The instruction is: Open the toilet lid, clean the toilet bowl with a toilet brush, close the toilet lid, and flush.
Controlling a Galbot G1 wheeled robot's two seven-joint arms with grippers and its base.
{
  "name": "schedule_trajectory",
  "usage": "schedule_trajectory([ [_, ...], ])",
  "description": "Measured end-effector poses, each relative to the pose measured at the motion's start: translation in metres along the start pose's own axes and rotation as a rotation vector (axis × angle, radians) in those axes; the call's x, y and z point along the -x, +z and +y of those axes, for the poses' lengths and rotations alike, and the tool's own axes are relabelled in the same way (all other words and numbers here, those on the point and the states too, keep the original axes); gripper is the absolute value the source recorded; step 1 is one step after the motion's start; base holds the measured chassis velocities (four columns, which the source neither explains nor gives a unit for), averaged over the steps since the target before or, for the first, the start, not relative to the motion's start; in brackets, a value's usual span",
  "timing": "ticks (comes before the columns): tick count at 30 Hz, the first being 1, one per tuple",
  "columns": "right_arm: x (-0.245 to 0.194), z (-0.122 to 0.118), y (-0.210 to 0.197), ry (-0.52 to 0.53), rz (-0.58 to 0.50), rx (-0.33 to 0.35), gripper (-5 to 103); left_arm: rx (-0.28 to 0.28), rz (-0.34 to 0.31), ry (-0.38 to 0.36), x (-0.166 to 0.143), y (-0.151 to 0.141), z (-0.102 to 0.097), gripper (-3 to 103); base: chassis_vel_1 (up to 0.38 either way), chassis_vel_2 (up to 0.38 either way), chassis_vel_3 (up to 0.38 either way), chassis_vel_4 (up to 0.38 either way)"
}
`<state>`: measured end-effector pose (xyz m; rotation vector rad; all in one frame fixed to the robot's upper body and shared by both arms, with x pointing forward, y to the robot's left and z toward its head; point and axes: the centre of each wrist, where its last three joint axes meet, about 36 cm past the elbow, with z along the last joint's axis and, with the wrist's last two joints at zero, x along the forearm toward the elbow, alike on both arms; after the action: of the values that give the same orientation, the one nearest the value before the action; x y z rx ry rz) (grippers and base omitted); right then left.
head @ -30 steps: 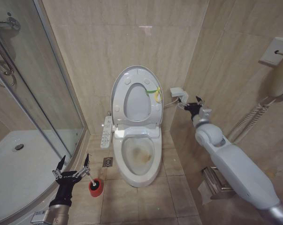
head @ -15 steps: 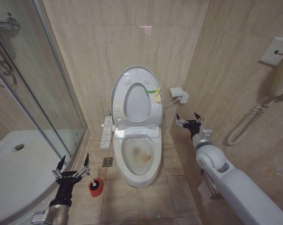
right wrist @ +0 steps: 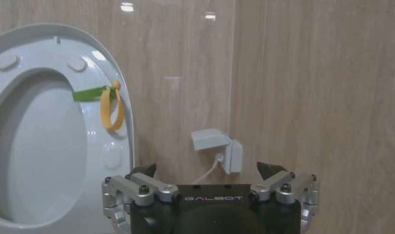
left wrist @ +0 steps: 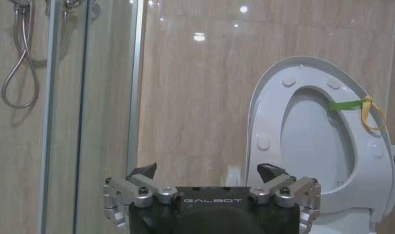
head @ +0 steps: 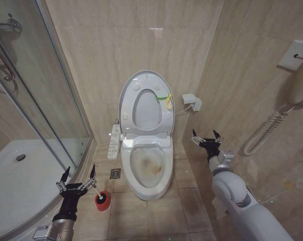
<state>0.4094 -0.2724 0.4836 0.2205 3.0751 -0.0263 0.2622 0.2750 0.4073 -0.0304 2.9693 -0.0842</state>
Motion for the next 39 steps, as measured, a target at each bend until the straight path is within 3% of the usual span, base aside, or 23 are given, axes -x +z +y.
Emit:
schedule_trajectory([
  [13,-0.044,0.008,0.031,0.017,-0.008,-0.034,100,0.000,0.000,0.000,0.000,0.000,0.000,100,0.000,0.000,0.000,0.000],
  [39,-0.112,0.041,0.022,-0.062,-0.025,0.056,100,0.000,0.000,0.000,0.000,0.000,0.000,100,0.000,0.000,0.000,0.000],
])
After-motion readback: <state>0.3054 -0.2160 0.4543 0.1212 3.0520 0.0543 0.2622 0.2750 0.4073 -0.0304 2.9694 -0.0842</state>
